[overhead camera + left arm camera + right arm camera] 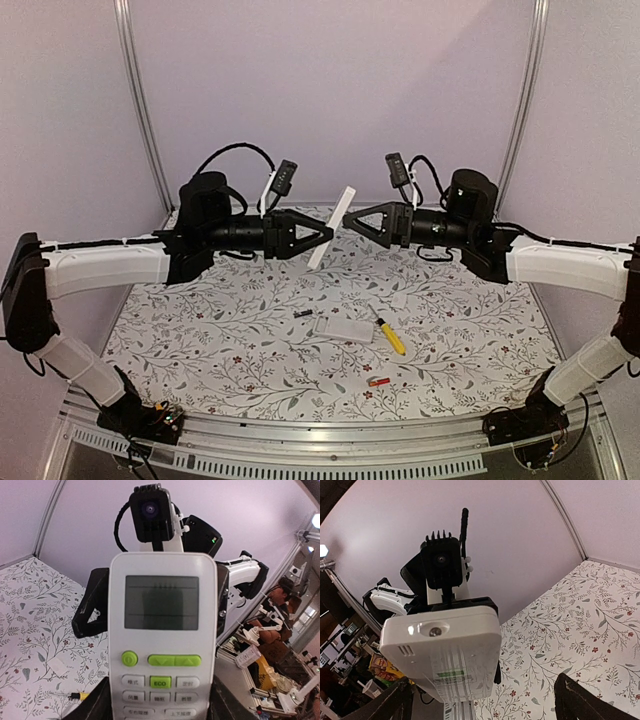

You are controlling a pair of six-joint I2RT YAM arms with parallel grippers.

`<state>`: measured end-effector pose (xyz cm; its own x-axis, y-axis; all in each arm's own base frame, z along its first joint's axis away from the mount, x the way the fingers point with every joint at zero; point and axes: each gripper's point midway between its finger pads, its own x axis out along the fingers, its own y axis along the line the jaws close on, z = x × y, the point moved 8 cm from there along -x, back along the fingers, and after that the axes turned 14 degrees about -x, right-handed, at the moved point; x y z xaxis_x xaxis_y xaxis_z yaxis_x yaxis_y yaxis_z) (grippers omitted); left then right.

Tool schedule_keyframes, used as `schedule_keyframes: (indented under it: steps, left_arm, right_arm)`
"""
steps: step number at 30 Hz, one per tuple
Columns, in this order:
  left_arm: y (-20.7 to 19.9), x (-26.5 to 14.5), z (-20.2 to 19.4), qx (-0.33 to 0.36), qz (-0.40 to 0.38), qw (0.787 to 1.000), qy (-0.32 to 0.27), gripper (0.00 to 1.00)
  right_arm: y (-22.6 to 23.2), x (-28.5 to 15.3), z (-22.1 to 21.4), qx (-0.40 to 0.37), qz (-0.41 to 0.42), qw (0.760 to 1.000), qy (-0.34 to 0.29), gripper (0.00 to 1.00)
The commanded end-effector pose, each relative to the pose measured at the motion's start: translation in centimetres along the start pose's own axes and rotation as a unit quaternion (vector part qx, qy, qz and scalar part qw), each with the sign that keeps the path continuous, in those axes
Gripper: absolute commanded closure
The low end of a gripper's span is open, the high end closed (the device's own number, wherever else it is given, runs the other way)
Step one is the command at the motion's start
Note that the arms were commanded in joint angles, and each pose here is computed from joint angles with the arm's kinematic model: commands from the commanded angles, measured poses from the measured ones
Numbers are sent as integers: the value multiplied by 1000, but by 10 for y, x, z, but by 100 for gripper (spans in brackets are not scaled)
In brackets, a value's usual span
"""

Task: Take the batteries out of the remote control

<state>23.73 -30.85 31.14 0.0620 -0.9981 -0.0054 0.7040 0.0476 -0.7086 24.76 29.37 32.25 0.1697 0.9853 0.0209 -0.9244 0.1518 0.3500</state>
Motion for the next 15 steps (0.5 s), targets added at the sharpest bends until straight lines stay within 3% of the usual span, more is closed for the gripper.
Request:
schedule_keyframes:
  steps: [1, 15]
  left_arm:
    - [-18, 3, 2, 17, -44, 999, 0, 69]
    - [-19, 5, 2, 17, -51, 999, 1, 70]
  right_arm:
    - [9, 10, 11, -10, 34, 999, -5, 5]
    - [19, 16, 28, -20, 72, 997, -30, 20]
